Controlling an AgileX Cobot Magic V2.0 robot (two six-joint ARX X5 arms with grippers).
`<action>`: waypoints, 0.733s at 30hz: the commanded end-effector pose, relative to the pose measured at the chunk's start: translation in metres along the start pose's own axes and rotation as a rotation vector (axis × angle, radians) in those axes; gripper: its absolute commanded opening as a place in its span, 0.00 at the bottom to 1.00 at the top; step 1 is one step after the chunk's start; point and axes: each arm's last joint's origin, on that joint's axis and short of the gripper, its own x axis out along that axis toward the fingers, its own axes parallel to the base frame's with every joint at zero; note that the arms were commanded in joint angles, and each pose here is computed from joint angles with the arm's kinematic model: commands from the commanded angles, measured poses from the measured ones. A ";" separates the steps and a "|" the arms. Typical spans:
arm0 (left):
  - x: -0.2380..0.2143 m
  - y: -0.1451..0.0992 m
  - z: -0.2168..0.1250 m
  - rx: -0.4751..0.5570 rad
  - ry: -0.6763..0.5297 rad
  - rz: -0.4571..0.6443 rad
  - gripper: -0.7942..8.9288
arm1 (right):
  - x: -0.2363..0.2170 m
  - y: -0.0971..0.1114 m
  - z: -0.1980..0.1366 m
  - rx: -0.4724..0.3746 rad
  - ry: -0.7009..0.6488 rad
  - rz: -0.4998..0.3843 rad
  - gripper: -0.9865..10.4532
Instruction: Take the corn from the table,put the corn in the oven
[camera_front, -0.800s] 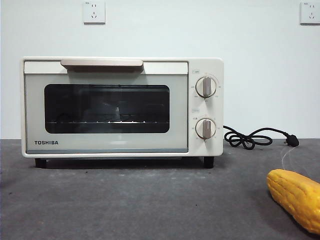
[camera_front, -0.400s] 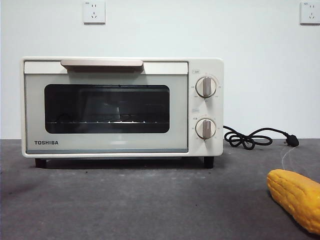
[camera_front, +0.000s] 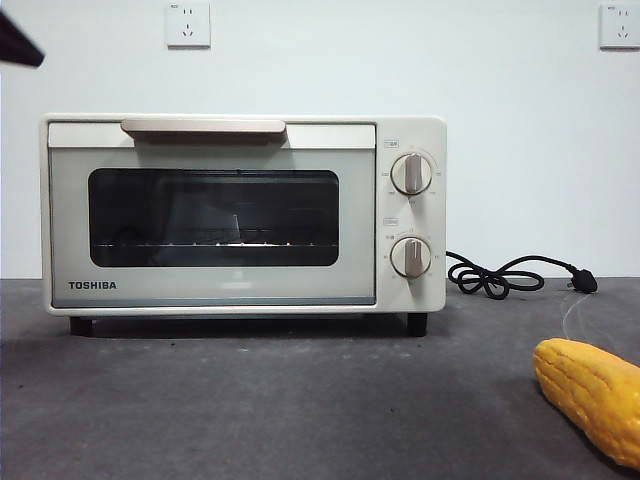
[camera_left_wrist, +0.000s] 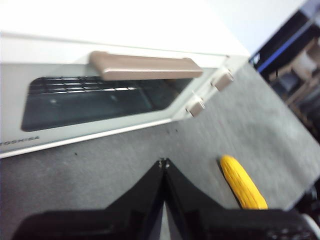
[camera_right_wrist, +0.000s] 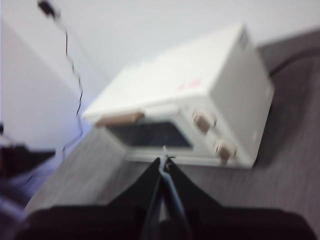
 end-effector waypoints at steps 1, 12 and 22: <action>0.001 -0.010 0.015 0.098 0.052 -0.025 0.08 | 0.006 -0.001 0.003 -0.004 0.118 0.014 0.09; 0.019 -0.039 0.040 0.165 0.135 -0.150 0.08 | 0.047 0.000 0.004 0.021 0.504 -0.118 0.38; 0.032 -0.050 0.034 0.188 0.200 -0.207 0.08 | 0.098 0.009 -0.022 -0.053 0.741 -0.346 0.59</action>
